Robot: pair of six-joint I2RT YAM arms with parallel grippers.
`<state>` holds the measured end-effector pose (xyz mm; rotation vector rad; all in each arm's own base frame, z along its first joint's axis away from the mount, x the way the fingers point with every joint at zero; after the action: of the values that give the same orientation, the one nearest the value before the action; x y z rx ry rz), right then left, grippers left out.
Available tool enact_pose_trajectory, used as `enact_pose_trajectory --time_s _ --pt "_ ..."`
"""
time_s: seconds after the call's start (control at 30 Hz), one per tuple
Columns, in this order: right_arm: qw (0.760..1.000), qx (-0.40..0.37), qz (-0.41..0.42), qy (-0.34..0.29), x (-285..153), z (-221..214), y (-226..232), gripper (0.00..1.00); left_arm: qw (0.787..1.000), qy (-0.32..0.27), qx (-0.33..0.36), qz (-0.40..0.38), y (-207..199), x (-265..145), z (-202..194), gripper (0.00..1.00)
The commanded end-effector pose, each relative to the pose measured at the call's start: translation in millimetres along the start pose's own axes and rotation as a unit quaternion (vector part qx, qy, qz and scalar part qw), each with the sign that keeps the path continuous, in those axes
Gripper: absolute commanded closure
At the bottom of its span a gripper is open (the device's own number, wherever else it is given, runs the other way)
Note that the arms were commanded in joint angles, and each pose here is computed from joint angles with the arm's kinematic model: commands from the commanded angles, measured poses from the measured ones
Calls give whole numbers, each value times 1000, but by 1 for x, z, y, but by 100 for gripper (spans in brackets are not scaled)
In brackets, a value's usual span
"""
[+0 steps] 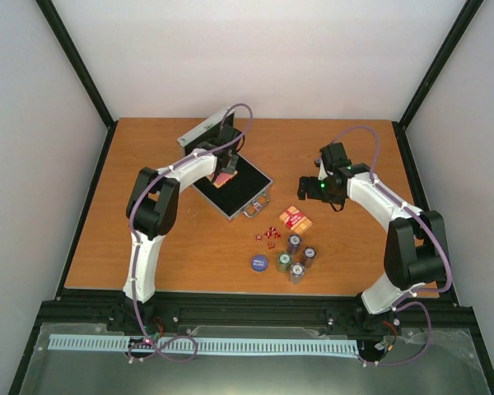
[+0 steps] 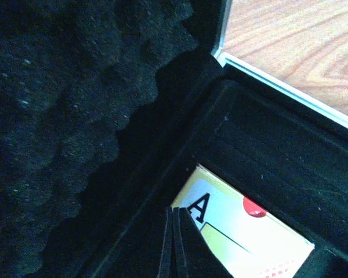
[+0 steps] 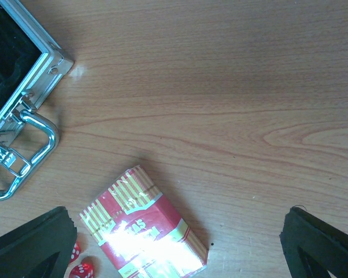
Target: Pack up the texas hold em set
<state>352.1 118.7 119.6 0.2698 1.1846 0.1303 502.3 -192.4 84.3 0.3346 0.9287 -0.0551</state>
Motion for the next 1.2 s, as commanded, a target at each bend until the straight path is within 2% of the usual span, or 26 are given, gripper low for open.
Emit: enact_pose_trajectory --time_s 0.0,0.3,0.63,0.77,0.9,0.93,1.17 --pt "1000 -21 17 -9 -3 6 10 3 998 -33 -33 30 12 -2 21 99" --pt "999 -29 23 6 2 1 11 3 998 -15 -38 46 11 13 13 99" --pt "999 -33 24 10 2 0 11 3 998 33 -21 44 5 34 -19 99" --pt "999 -30 27 14 5 -3 11 3 999 28 -18 43 7 31 -20 99" --pt "999 -30 29 14 5 -3 11 3 998 11 -23 50 16 21 -5 99" --pt "999 -30 30 13 4 -3 11 3 999 4 -20 50 17 16 1 97" --pt "999 -29 35 5 1 -3 12 3 998 -33 -26 41 26 -19 38 68"
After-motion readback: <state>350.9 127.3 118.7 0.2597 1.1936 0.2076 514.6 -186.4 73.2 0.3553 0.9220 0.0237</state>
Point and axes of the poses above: each gripper's point midway between its finger pads, its own x axis out along the fingers, its own y axis along the line the jaws close on, z = x × y, the point moved 2 cm from there along -x, back along the fingers, and after that the axes turned 5 degrees about x, right-handed, at the moved point
